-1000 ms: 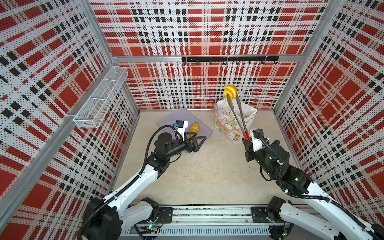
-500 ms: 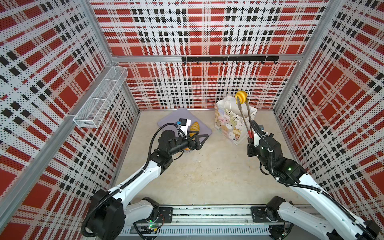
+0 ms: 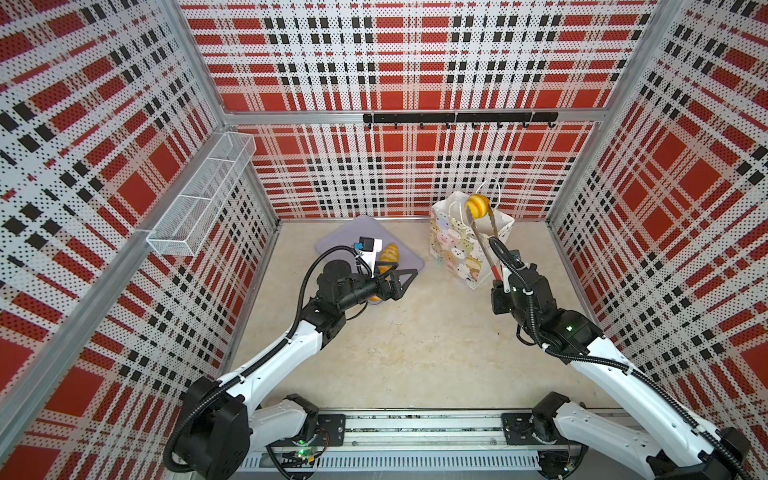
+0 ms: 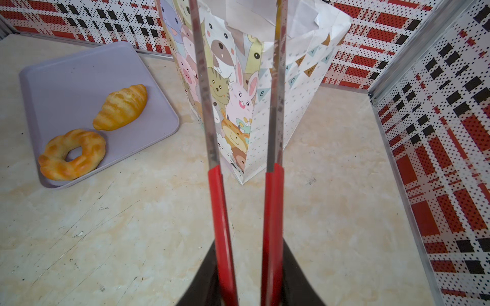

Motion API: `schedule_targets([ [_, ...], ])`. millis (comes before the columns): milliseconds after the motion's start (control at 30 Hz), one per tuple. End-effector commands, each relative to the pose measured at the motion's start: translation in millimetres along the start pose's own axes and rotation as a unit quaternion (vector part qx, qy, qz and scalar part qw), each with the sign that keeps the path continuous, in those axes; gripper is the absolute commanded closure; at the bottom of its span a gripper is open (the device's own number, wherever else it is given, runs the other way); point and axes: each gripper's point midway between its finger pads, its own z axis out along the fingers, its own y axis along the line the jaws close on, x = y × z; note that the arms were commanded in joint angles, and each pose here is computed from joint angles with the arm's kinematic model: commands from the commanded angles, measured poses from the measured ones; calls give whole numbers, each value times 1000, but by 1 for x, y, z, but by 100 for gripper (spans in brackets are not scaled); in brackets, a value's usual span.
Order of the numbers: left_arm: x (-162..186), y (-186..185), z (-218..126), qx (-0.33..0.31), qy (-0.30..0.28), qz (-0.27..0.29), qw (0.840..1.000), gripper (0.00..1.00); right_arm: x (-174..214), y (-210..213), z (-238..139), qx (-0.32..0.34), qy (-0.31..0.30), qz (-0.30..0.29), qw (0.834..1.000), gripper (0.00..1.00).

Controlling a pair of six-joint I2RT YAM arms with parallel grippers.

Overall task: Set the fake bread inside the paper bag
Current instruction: 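Open the tongs with the right gripper to drop the bun into the bag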

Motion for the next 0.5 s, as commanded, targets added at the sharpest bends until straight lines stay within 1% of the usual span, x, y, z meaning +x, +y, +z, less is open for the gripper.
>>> schedule_targets([
  [0,-10,-10,1,17,-13,21,1000,2,-24,-4,-11,0,-35,26,999,69],
  [467,-14,-12,-6,9,-21,24,999,1,-26,-5,-17,-7,-39,39,998,66],
])
